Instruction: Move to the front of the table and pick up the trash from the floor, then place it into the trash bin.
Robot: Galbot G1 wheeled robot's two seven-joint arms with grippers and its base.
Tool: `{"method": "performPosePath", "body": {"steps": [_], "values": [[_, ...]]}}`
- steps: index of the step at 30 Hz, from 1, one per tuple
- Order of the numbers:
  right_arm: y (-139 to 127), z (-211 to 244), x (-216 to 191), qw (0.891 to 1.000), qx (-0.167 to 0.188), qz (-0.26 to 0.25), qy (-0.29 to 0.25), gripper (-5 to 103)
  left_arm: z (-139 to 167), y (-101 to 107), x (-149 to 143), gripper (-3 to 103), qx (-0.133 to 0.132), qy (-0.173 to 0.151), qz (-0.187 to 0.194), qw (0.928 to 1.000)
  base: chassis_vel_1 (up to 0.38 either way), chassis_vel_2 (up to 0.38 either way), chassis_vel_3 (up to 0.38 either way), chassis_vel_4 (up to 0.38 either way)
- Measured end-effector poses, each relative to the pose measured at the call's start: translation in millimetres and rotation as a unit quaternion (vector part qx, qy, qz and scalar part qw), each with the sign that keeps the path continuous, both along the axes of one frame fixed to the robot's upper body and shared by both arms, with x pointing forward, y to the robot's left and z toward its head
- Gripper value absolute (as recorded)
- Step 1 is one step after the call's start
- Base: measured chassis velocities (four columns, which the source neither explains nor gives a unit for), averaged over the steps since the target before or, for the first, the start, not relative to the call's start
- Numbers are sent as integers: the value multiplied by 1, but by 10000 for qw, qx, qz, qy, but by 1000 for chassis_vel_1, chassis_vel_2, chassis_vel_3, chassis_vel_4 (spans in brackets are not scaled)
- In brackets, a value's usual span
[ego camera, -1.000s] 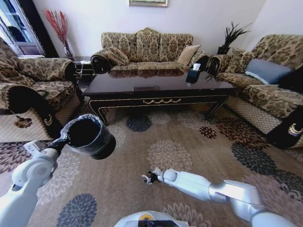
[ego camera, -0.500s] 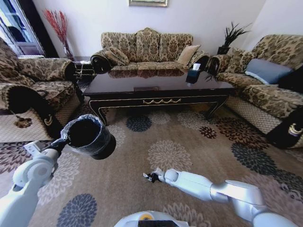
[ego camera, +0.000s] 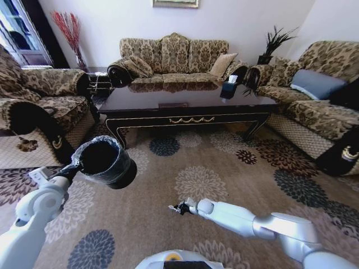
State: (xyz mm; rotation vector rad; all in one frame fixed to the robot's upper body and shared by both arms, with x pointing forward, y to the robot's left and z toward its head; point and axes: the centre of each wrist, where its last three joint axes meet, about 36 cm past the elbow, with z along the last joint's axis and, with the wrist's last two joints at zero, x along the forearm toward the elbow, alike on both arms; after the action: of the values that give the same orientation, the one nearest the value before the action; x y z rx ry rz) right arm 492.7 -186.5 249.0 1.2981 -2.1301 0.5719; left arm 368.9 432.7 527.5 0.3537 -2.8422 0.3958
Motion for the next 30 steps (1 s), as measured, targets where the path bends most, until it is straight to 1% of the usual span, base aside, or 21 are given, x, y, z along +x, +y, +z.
{"method": "performPosePath", "body": {"steps": [1, 4, 6, 7, 9, 10, 11, 12, 13, 14, 15, 17, 18, 19, 20, 22, 23, 24, 26, 28, 30], "values": [[0, 0, 0, 10000, 0, 0, 0, 0, 0, 0, 0, 4, 0, 0, 0, 10000, 0, 0, 0, 0], [4, 71, 54, 9971, 526, -203, -506, 0, -5, -3, 2, 4, -29, 45, -45, 10000, 0, 0, 0, 0], [6, 84, 63, 9960, 635, -250, -581, 0, -6, -4, 2, 4, -39, 52, -56, 10000, 0, 0, 0, 0], [14, 116, 82, 9919, 923, -402, -778, 0, -7, -8, 2, 4, -67, 62, -102, 9999, 0, 0, 0, 0], [24, 145, 99, 9858, 1237, -543, -997, 0, -9, -11, 2, 4, -80, 79, -132, 9998, 0, 0, 0, 0], [35, 168, 110, 9781, 1585, -636, -1188, 0, -11, -12, 2, 4, -89, 112, -155, 9998, 0, 0, 0, 0], [35, 168, 110, 9781, 1585, -636, -1188, 0, -11, -12, 2, 4, -89, 112, -155, 9998, 0, 0, 0, 0], [45, 182, 116, 9716, 1838, -689, -1323, 0, -13, -13, 1, 4, -98, 140, -167, 9997, 0, 0, 0, 0], [65, 206, 123, 9584, 2261, -759, -1568, 0, -16, -15, 1, 4, -115, 188, -180, 9996, 0, 0, 0, 0], [65, 206, 123, 9584, 2261, -759, -1568, 0, -16, -15, 1, 4, -115, 188, -180, 9996, 0, 0, 0, 0], [78, 219, 124, 9508, 2493, -779, -1664, 0, -18, -15, 1, 4, -127, 216, -189, 9995, 0, 0, 0, 0], [94, 236, 123, 9418, 2772, -778, -1735, 0, -19, -16, 0, 4, -138, 245, -198, 9994, 0, 0, 0, 0], [112, 257, 120, 9316, 3089, -719, -1775, 0, -21, -17, 0, 4, -151, 276, -207, 9993, 0, 0, 0, 0], [112, 257, 120, 9316, 3089, -719, -1775, 0, -21, -17, 0, 4, -151, 276, -207, 9993, 0, 0, 0, 0], [117, 265, 117, 9278, 3205, -676, -1783, 0, -21, -18, 0, 4, -153, 285, -210, 9993, 0, 0, 0, 0], [127, 279, 111, 9197, 3441, -559, -1807, 0, -21, -19, -1, 4, -156, 292, -215, 9992, 0, 0, 0, 0], [135, 290, 103, 9120, 3644, -419, -1834, 0, -21, -20, -2, 4, -159, 292, -227, 9992, 0, 0, 0, 0], [135, 290, 103, 9120, 3644, -419, -1834, 0, -21, -20, -2, 4, -159, 292, -227, 9992, 0, 0, 0, 0], [147, 301, 91, 9042, 3842, -204, -1855, 0, -20, -20, -3, 4, -158, 283, -230, 9992, 0, 0, 0, 0], [160, 305, 80, 9007, 3936, -14, -1837, 0, -18, -20, -3, 4, -154, 264, -221, 9993, 0, 0, 0, 0], [166, 303, 74, 9002, 3962, 81, -1808, 0, -18, -20, -3, 4, -155, 255, -218, 9993, 0, 0, 0, 0]]}}
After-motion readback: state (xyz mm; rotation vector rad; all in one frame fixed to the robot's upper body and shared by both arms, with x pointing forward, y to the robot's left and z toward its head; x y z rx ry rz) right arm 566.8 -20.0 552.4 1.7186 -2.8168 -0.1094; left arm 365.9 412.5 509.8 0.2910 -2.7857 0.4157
